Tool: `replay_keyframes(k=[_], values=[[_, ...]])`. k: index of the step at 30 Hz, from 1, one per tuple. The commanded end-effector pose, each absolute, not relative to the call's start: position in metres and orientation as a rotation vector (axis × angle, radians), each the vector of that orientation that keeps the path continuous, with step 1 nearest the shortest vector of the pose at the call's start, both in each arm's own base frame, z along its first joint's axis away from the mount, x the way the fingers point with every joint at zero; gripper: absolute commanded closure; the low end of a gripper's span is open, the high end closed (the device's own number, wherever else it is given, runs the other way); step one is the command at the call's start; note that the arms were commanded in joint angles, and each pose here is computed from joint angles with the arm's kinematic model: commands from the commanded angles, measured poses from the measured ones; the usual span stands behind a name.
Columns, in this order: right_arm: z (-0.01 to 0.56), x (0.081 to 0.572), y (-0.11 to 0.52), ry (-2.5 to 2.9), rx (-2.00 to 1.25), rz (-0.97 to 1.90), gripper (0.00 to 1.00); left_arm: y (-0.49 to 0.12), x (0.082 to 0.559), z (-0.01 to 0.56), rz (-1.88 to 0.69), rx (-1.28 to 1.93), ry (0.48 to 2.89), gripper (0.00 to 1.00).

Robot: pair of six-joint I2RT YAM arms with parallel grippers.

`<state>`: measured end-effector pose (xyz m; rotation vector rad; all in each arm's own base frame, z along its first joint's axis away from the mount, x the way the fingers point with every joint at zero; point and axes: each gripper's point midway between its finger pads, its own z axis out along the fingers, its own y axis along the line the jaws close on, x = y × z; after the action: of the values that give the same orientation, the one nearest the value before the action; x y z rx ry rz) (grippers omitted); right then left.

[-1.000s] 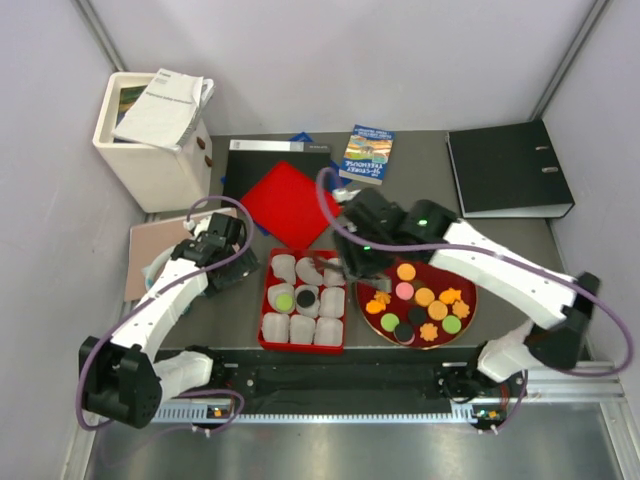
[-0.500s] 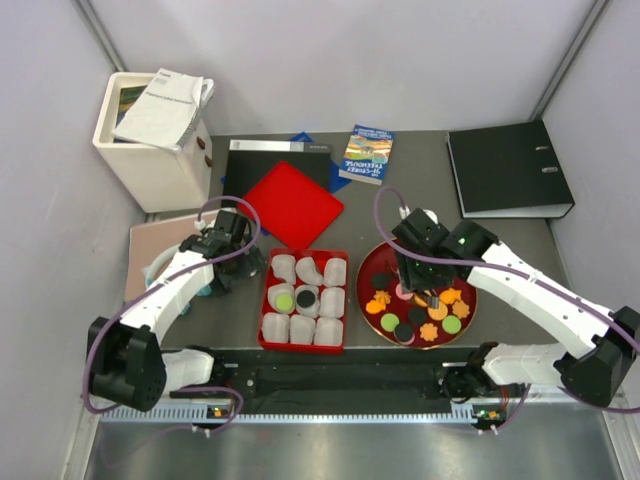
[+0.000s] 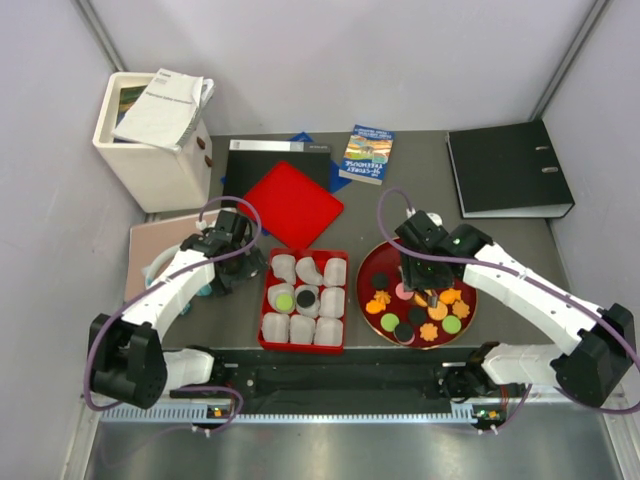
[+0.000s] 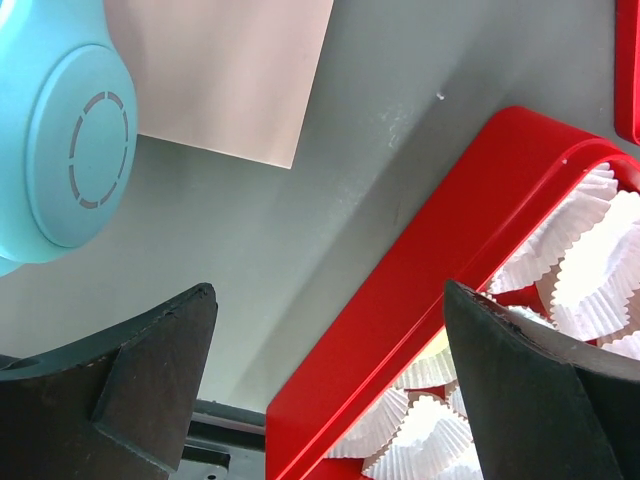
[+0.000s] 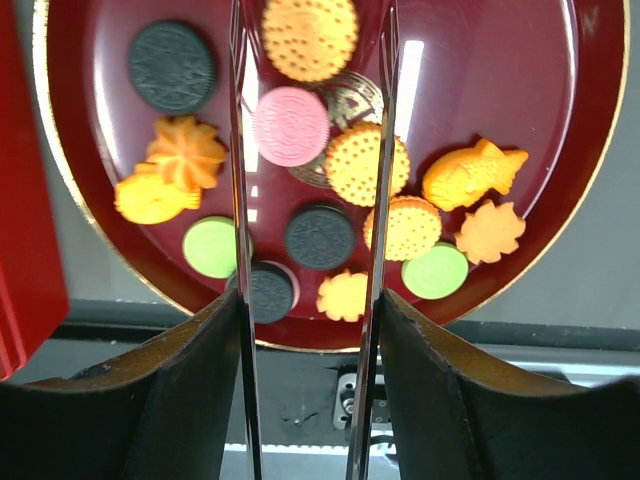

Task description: Pack the cookies

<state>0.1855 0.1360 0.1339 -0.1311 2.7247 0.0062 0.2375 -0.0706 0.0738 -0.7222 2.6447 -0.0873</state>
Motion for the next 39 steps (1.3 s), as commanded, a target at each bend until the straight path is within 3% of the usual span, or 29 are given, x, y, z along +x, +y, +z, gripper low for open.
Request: replay_keyframes(k=[1, 5, 18, 31, 39], values=[[0.134, 0.197, 0.131, 2.681, -0.073, 0.016, 0.45, -0.072, 0.244, 0.075, -0.1, -0.705, 2.633, 0.01], [0.129, 0.194, 0.13, 2.694, -0.072, 0.024, 0.46, -0.074, 0.246, 0.074, -0.106, -0.704, 2.637, 0.01], [0.126, 0.182, 0.135, 2.727, -0.069, 0.106, 0.6, -0.075, 0.246, 0.073, -0.113, -0.706, 2.641, 0.01], [0.214, 0.196, 0.157, 2.573, -0.116, 0.237, 0.62, -0.075, 0.245, 0.074, -0.116, -0.707, 2.639, 0.01], [0.246, 0.184, 0.218, 2.521, -0.317, 0.381, 0.62, -0.074, 0.244, 0.074, -0.117, -0.713, 2.639, 0.01]])
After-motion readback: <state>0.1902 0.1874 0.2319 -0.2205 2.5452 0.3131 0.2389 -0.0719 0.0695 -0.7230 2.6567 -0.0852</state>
